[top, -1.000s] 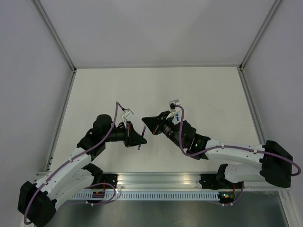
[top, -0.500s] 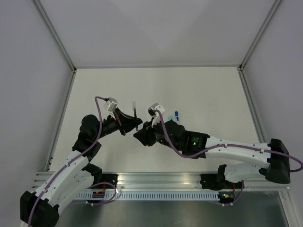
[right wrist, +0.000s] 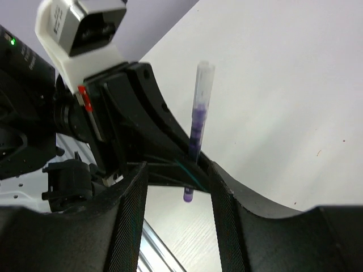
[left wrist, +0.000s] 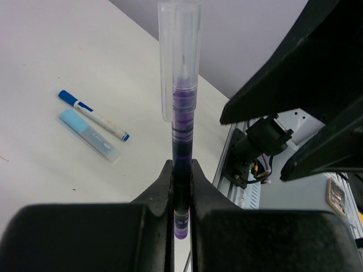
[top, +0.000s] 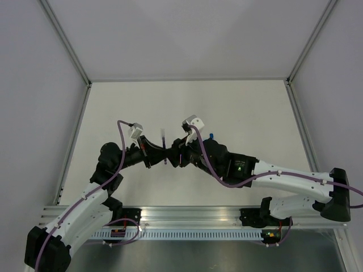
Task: Insert the pens into the pen caps
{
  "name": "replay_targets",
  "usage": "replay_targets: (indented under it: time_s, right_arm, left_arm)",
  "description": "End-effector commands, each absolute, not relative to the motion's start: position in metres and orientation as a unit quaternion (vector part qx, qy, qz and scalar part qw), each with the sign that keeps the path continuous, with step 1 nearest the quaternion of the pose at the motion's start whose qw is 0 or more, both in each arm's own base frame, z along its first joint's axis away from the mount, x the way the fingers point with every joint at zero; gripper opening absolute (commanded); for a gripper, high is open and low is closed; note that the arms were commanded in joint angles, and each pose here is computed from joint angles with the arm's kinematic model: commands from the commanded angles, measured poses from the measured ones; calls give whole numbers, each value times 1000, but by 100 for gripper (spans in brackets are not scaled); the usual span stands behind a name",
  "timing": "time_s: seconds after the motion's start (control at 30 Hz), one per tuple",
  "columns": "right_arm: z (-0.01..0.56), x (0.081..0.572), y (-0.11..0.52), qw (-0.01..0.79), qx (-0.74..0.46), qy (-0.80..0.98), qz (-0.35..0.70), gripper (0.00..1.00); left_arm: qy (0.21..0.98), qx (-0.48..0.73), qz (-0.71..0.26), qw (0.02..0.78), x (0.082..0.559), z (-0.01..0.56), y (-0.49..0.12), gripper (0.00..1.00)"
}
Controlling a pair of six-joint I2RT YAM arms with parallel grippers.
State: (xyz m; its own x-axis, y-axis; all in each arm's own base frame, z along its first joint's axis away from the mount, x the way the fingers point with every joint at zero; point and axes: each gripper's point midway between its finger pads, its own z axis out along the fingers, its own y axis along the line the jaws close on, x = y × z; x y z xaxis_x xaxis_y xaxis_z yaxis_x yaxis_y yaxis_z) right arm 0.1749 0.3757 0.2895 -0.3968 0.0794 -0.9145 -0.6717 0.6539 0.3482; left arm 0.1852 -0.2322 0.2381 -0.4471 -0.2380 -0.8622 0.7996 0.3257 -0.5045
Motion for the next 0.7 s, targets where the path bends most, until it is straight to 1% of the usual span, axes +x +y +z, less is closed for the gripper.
replay_targets:
  time_s: [0.0, 0.17, 0.37, 0.47, 0.5, 0.53, 0.57, 0.6, 0.63, 0.67]
  right_arm:
    - [306, 193, 375, 540, -188, 747, 340, 53]
    - [297, 209, 384, 544, -175, 756, 320, 51]
    - [284, 212, 392, 535, -172, 761, 325, 44]
    - [277, 213, 393, 532, -170, 765, 322, 25]
    - [275, 214, 393, 530, -167, 767, 320, 12]
    - [273, 217, 391, 530, -163, 769, 317, 7]
    - [272, 219, 390, 528, -160, 771, 319, 1]
    - [272, 222, 388, 526, -153, 773, 320, 0]
    - [269, 232, 381, 524, -130, 778, 321, 0]
    - [268, 236, 379, 520, -126, 780, 326, 0]
  left_arm:
    - [627, 238, -566, 479, 173, 249, -236, 2]
    - [621, 246, -576, 470, 168, 244, -238, 2]
    - [615, 250, -581, 471, 163, 246, -237, 2]
    - [615, 245, -579, 476, 164, 245, -236, 2]
    - [616, 243, -578, 478, 165, 245, -236, 4]
    - [620, 235, -575, 478, 168, 240, -235, 16]
    - [624, 228, -573, 479, 170, 238, -234, 23]
    - [630, 220, -572, 477, 173, 235, -235, 33]
    - [640, 197, -565, 481, 180, 231, -233, 53]
    - [646, 184, -565, 479, 183, 230, -232, 60]
